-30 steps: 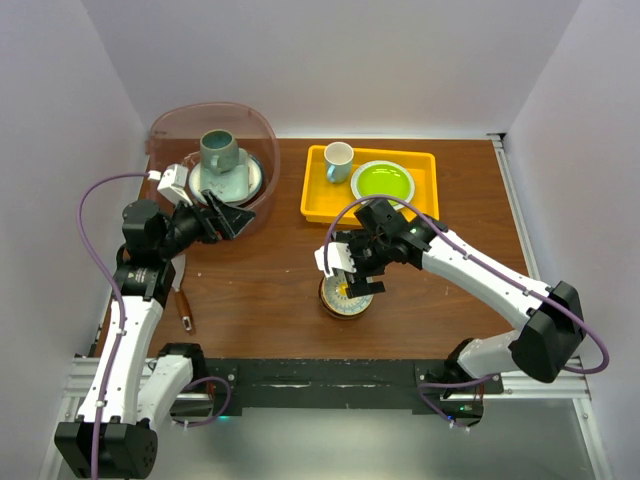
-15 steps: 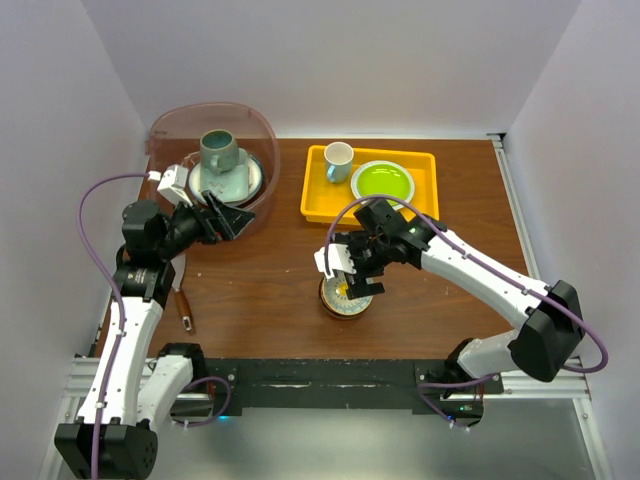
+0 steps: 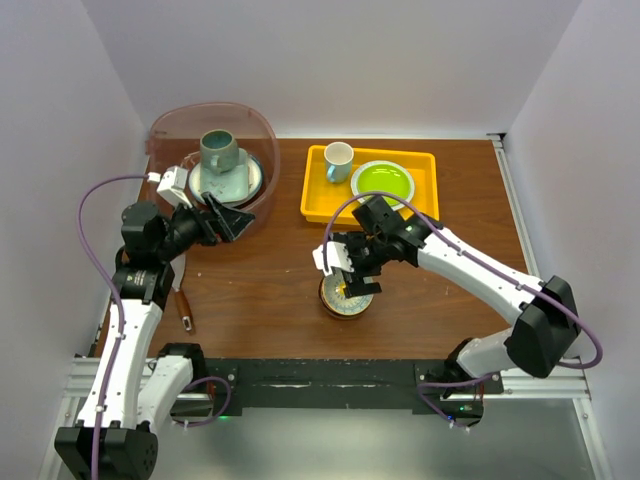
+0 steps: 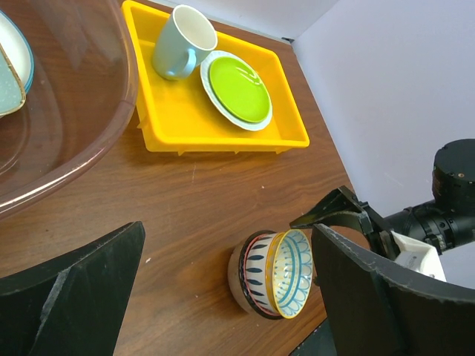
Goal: Place the mixed dishes into the plastic bin
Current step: Pick up the bowl from the center of the board, then place the bowl in the plastic bin.
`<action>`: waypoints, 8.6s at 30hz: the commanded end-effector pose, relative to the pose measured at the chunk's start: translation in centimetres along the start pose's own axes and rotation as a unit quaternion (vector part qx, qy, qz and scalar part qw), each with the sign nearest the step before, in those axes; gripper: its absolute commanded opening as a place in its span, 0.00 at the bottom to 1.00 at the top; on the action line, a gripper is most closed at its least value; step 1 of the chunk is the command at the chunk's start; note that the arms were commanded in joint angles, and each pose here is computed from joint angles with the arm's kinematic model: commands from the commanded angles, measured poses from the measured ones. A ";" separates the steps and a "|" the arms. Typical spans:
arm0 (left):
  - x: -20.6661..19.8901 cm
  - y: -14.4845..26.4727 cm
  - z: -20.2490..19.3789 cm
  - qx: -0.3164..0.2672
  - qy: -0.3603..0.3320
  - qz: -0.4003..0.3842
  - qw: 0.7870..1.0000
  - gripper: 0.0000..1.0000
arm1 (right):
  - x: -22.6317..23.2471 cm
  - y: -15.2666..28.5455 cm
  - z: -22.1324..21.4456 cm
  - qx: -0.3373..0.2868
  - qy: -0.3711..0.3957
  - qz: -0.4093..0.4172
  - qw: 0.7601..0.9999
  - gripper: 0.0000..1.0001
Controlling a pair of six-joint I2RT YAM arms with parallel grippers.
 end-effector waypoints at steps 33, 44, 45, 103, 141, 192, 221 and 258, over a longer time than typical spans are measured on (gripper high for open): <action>-0.5 0.3 0.7 -0.009 -0.021 -0.008 1.000 1.00 | -4.6 -1.5 -0.8 0.023 -0.029 -0.106 0.994 0.18; -0.6 0.3 0.7 -0.008 -0.019 -0.011 1.000 1.00 | -4.4 0.9 0.9 -0.002 -0.036 -0.119 0.992 0.00; -0.6 0.3 0.7 -0.007 -0.019 -0.011 1.000 1.00 | -4.5 1.1 1.2 -0.005 -0.035 -0.120 0.992 0.00; -9.1 -3.5 -7.2 0.081 -0.080 -0.112 0.987 1.00 | -8.1 7.3 3.3 -0.153 -0.316 -0.128 0.928 0.00; -11.9 -6.3 -12.8 0.164 -0.162 -0.027 0.973 0.98 | -8.7 7.2 2.0 -0.152 -0.359 -0.130 0.912 0.00; -9.6 -9.9 -13.1 0.136 -0.152 0.099 0.974 0.20 | -7.5 8.1 4.2 -0.209 -0.358 -0.071 0.907 0.00; -6.8 -5.8 -6.8 0.042 -0.085 0.098 0.991 0.00 | -4.9 10.4 5.2 -0.236 -0.281 -0.042 0.929 0.84; -3.7 -5.1 8.3 -0.065 -0.130 0.152 0.978 0.00 | -4.7 10.3 4.2 -0.235 -0.292 -0.048 0.926 0.87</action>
Point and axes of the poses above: each gripper's point midway between its finger pads, its own y axis back along the fingers, its own x axis along the line the jaws close on, z = x × y, the point moved 3 cm from there along y, back along the fingers, and after that the axes turned 2 degrees about -y, right-handed, at the moved point
